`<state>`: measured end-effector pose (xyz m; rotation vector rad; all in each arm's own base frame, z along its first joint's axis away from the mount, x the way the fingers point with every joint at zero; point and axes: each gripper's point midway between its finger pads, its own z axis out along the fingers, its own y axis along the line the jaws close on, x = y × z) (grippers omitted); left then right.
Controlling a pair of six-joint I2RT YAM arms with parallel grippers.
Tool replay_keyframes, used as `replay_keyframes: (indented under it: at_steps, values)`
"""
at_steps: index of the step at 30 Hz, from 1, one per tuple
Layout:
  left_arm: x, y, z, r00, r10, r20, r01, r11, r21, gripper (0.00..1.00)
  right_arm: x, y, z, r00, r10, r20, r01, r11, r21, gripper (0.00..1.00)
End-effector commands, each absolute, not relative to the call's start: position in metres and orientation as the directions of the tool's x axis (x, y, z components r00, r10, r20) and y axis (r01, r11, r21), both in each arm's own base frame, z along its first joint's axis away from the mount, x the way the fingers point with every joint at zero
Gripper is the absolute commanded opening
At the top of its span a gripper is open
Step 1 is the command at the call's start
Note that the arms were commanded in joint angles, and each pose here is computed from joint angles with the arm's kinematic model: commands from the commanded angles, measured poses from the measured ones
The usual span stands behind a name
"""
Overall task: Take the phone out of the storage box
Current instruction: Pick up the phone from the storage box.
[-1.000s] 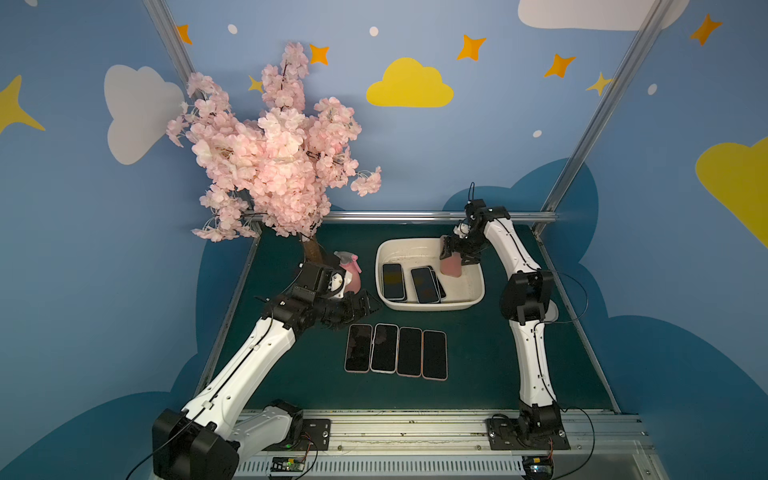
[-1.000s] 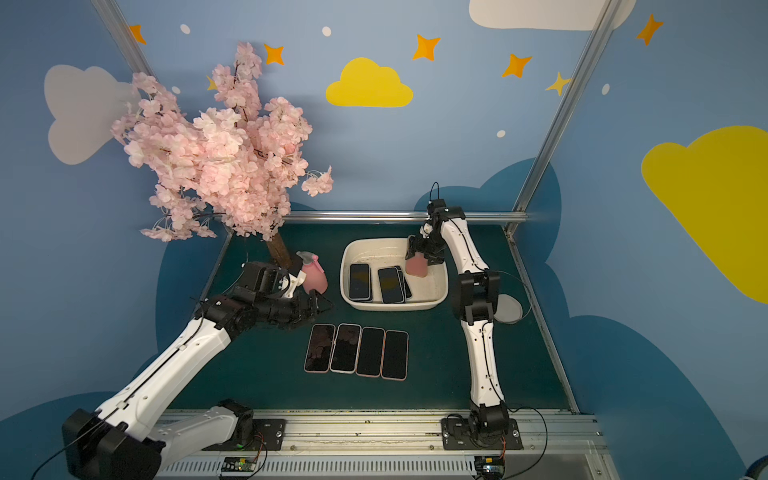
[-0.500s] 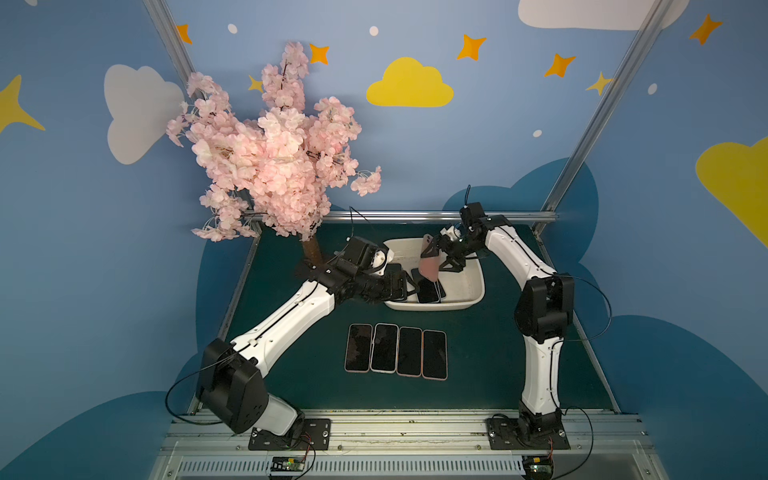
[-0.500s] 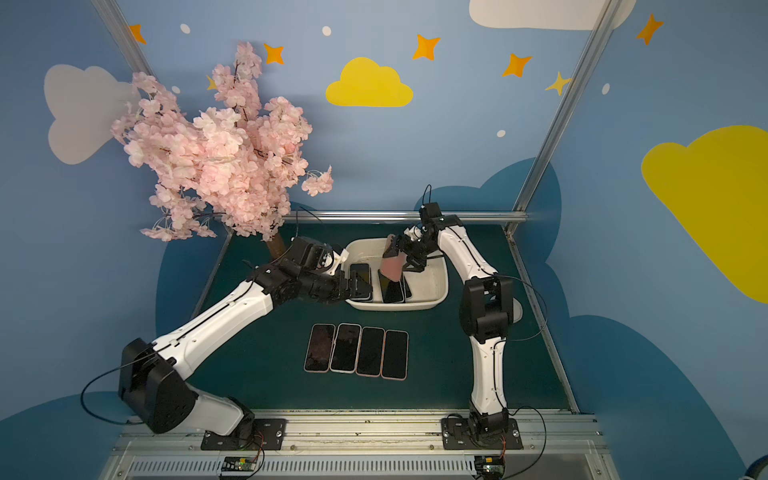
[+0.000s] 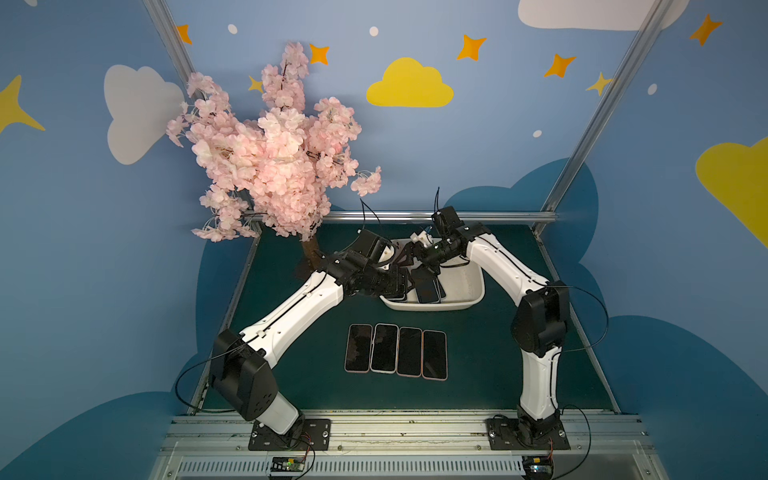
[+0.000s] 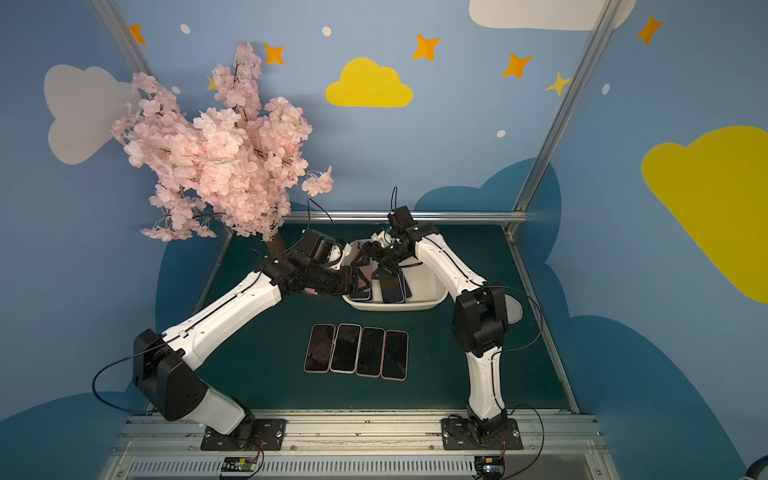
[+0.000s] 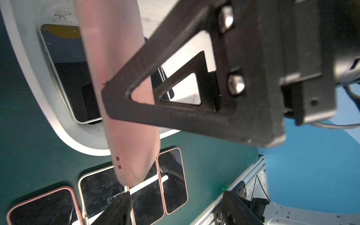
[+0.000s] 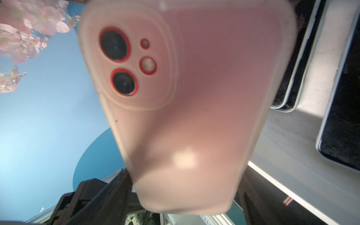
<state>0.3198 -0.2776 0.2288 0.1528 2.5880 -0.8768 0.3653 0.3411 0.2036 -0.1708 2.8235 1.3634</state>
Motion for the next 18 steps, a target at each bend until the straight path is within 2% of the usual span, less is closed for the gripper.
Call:
replay_keyframes:
  at_steps: [1,5,10,15,18]
  values:
    - [0.315,-0.262,0.232,-0.903,-0.024,-0.429,0.218,0.835,-0.505,0.76,0.356,0.344,0.247,-0.984,-0.113,-0.14,-0.179,0.551,0.815,0.66]
    - [0.315,-0.256,0.229,-0.9,-0.021,-0.435,0.212,0.851,-0.48,0.75,0.349,0.346,0.253,-0.983,-0.12,-0.14,-0.183,0.542,0.82,0.66]
    - [0.323,-0.264,0.23,-0.895,-0.008,-0.446,0.235,0.842,-0.486,0.66,0.334,0.353,0.26,-0.98,-0.149,-0.133,-0.192,0.529,0.827,0.66]
    - [0.33,-0.269,0.233,-0.889,-0.012,-0.458,0.241,0.839,-0.488,0.43,0.318,0.358,0.262,-0.977,-0.173,-0.127,-0.2,0.524,0.828,0.66]
    - [0.331,-0.27,0.234,-0.889,-0.015,-0.458,0.239,0.837,-0.492,0.34,0.313,0.357,0.26,-0.977,-0.177,-0.121,-0.198,0.529,0.825,0.66]
